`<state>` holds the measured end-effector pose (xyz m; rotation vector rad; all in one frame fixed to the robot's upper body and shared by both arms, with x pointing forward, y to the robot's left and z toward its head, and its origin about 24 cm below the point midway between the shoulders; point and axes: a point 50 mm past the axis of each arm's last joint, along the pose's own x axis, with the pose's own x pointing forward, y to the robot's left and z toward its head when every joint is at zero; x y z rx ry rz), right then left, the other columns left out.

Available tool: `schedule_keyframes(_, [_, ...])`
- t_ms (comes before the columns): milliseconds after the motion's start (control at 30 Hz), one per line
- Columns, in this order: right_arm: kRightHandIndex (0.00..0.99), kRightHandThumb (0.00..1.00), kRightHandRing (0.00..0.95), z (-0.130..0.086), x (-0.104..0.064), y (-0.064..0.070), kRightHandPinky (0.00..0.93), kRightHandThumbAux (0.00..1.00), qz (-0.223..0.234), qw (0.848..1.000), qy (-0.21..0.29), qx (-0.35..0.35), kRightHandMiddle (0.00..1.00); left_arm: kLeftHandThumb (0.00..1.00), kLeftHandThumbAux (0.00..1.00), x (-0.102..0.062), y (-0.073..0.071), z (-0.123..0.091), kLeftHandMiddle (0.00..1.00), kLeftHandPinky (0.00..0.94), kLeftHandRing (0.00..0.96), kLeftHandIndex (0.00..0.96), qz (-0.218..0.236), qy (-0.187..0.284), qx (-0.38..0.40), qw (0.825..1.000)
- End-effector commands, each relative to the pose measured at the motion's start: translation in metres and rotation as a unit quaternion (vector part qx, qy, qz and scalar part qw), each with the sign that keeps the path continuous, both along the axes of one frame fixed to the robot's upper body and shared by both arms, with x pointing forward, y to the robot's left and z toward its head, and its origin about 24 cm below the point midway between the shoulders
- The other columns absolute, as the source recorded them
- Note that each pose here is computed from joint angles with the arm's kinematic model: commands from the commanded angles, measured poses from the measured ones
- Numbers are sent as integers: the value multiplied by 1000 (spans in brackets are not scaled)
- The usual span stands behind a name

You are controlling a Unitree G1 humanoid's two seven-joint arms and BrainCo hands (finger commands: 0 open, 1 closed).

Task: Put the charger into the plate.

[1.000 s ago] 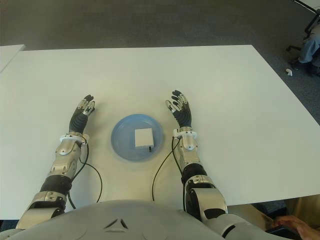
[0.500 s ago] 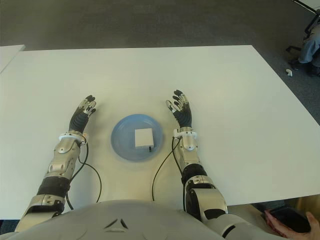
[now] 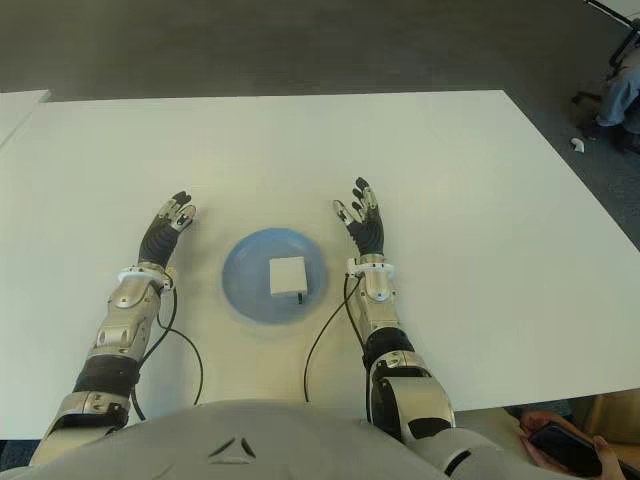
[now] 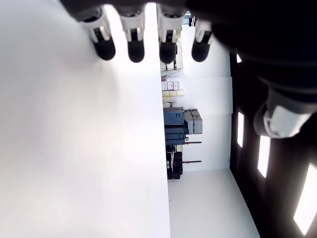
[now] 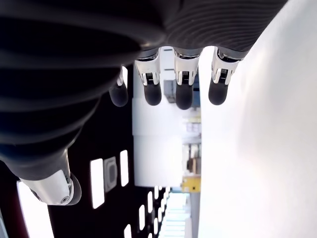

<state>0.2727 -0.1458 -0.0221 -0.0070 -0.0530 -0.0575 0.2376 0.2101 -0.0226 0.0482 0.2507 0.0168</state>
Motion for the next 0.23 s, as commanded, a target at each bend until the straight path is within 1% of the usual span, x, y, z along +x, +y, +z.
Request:
schedule_keyframes(33, [47, 70, 55, -70, -66, -8, 83, 637, -26, 982, 186, 6, 57, 9, 487, -39, -15, -50, 20, 43, 24, 0, -31, 134, -18, 990])
schedule_keyframes(233, [38, 85, 44, -70, -67, -9, 84, 679, -26, 981, 190, 6, 44, 1, 499, -38, -16, -49, 12, 41, 15, 0, -38, 126, -20, 991])
